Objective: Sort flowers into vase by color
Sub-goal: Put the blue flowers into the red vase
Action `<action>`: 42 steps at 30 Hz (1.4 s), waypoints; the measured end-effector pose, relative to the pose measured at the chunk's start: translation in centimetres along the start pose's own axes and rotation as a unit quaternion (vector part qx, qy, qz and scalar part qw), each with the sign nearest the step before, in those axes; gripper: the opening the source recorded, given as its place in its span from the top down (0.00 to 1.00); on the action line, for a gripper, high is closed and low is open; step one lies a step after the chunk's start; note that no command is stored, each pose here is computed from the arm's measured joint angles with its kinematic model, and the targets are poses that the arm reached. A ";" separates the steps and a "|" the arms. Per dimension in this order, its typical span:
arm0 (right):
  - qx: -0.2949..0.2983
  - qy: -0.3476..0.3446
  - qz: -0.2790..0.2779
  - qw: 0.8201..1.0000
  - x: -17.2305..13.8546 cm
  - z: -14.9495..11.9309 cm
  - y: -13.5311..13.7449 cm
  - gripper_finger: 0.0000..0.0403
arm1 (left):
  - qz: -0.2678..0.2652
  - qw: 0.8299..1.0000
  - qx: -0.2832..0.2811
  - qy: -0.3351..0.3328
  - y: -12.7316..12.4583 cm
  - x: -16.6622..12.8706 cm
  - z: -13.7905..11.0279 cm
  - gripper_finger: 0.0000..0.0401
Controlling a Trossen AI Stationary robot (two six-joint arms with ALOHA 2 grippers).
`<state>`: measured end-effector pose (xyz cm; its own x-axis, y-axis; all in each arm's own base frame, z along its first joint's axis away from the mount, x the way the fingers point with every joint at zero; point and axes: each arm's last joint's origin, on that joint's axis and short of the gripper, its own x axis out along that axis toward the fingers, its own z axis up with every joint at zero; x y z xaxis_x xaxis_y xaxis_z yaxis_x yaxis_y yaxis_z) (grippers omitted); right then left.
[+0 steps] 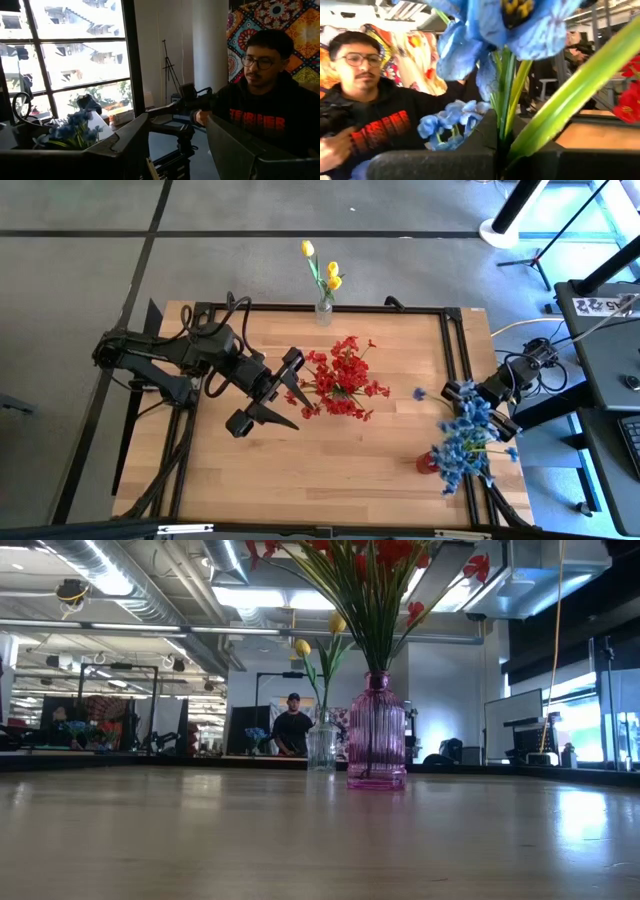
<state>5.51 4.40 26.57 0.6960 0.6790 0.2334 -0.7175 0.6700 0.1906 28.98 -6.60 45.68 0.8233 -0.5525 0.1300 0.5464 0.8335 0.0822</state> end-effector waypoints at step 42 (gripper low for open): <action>-0.042 0.065 0.075 0.994 0.0 -1.3 0.2 0.98 | 0.000 1.000 0.001 0.008 0.0 0.0 -0.1 0.52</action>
<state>5.38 4.90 25.39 0.5832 0.8024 0.1267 -0.8123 0.5776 0.0816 28.99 -6.59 45.53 0.8257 -0.5523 0.1147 0.5458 0.8336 0.0848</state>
